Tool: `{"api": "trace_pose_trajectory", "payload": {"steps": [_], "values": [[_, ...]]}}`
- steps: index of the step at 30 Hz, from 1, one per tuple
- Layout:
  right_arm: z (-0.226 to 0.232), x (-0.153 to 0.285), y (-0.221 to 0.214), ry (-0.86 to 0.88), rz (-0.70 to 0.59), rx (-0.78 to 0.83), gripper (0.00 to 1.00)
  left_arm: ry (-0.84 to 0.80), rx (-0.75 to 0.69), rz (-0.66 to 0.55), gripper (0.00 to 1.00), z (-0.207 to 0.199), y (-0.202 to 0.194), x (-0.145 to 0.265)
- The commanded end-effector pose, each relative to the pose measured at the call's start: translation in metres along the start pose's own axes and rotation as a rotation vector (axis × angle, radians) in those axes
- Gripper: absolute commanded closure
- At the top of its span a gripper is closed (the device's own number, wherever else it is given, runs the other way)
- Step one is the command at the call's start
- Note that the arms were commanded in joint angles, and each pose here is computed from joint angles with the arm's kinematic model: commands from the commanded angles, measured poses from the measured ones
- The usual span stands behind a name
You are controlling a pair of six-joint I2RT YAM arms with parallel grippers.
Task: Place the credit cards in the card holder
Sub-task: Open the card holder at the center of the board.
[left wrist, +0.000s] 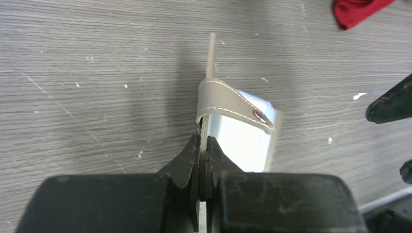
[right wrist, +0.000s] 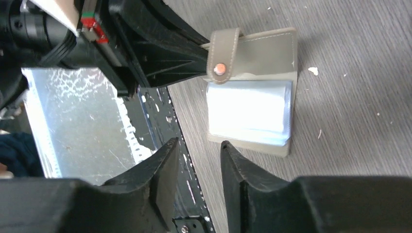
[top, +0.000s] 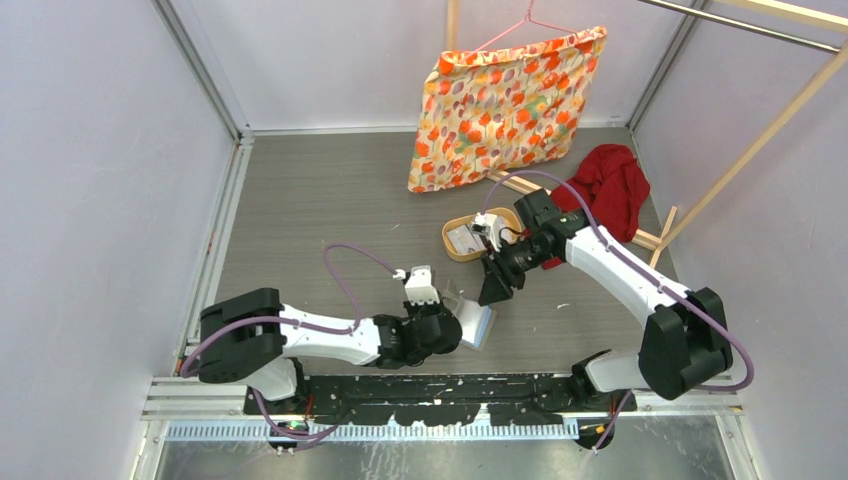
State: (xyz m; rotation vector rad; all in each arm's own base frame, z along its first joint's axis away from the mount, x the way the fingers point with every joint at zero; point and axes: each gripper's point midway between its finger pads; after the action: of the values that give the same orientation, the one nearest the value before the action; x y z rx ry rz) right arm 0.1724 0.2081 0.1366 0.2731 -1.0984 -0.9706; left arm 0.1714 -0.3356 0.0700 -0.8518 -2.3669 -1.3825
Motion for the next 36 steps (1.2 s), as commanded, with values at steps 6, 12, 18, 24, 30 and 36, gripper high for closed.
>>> {"api": "trace_pose_trajectory", "payload": {"steps": [6,12,18,24,30,36], "values": [[-0.03,-0.024,-0.006,-0.052,0.107,-0.106,0.69,0.101,-0.033,-0.064,1.0,0.026,0.005,-0.003],[-0.044,-0.035,-0.029,-0.092,0.234,-0.121,0.69,0.077,0.062,-0.057,1.0,0.036,-0.002,-0.002],[-0.059,-0.051,-0.055,-0.127,0.393,-0.172,0.72,0.036,0.114,-0.05,0.97,0.035,-0.003,0.001],[-0.072,-0.055,-0.067,-0.194,0.469,-0.168,0.73,0.003,0.121,-0.036,0.75,0.033,-0.001,0.006],[-0.072,-0.057,-0.067,-0.191,0.473,-0.171,0.73,-0.038,0.189,0.016,0.56,0.048,-0.01,0.015],[-0.065,-0.06,-0.06,-0.148,0.443,-0.176,0.72,-0.147,0.263,0.038,0.49,0.069,-0.002,0.028]]}}
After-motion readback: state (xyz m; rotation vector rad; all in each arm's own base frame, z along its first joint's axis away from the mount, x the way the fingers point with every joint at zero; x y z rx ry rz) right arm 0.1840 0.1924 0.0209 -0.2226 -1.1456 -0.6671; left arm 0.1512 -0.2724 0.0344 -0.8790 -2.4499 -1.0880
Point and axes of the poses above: each gripper's point midway between its finger pads, its own x axis back along the fingers, its own z axis along the line the jaws close on, y = z × x, and after that the axes turned 4 degrees about x, right-handed
